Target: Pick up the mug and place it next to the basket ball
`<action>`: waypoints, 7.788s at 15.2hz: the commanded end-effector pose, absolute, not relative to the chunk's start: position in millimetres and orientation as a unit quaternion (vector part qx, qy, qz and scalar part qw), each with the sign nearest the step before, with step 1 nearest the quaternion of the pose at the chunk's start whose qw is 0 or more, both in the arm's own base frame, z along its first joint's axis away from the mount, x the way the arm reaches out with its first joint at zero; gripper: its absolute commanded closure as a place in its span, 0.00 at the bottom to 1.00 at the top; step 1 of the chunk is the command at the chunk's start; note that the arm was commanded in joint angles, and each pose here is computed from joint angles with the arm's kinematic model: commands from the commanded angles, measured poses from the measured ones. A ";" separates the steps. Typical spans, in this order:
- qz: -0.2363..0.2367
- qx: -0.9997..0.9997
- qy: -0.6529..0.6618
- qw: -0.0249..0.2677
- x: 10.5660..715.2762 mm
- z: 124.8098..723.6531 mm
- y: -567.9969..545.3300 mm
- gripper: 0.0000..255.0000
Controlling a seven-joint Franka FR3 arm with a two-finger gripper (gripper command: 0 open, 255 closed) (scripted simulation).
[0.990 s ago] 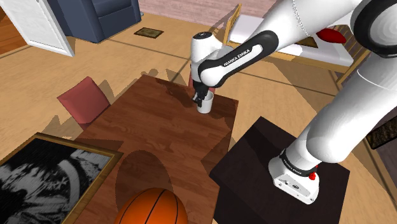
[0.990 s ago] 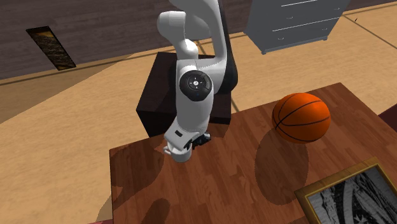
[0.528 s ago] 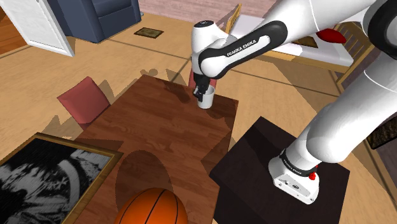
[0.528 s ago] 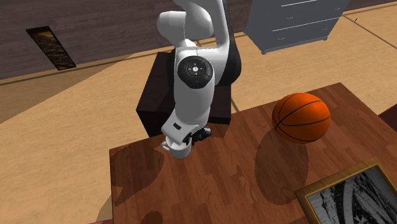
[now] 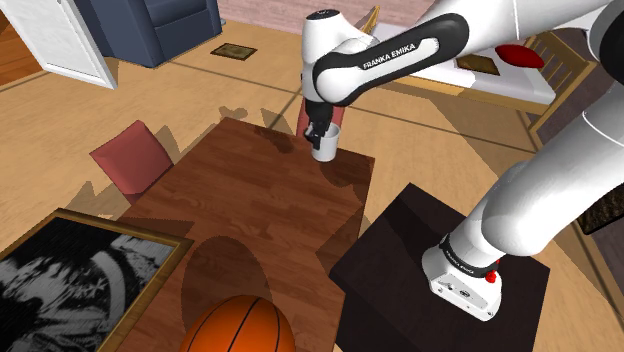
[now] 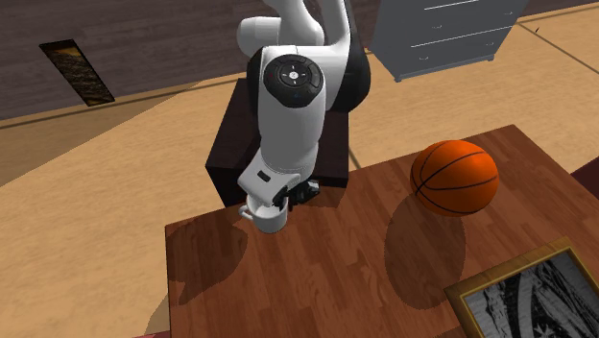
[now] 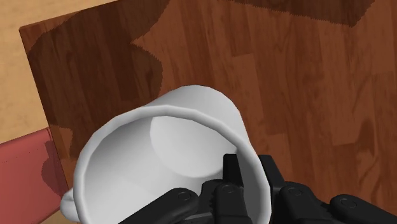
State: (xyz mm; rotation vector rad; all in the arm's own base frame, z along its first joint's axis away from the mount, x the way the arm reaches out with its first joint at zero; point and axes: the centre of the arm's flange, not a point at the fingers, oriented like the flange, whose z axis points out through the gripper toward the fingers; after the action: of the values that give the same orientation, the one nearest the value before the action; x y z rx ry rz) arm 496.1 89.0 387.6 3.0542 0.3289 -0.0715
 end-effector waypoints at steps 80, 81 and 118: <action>-0.023 0.993 0.107 0.034 472.2 290.8 439.9 1.00; -0.023 0.993 0.107 0.034 472.2 285.5 439.9 1.00; -0.023 0.993 0.107 0.034 474.2 233.1 443.6 0.00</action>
State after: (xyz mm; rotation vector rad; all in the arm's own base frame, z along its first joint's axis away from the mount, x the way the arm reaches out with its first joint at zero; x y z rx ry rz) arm 475.7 443.4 223.6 3.0551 0.3282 -0.0702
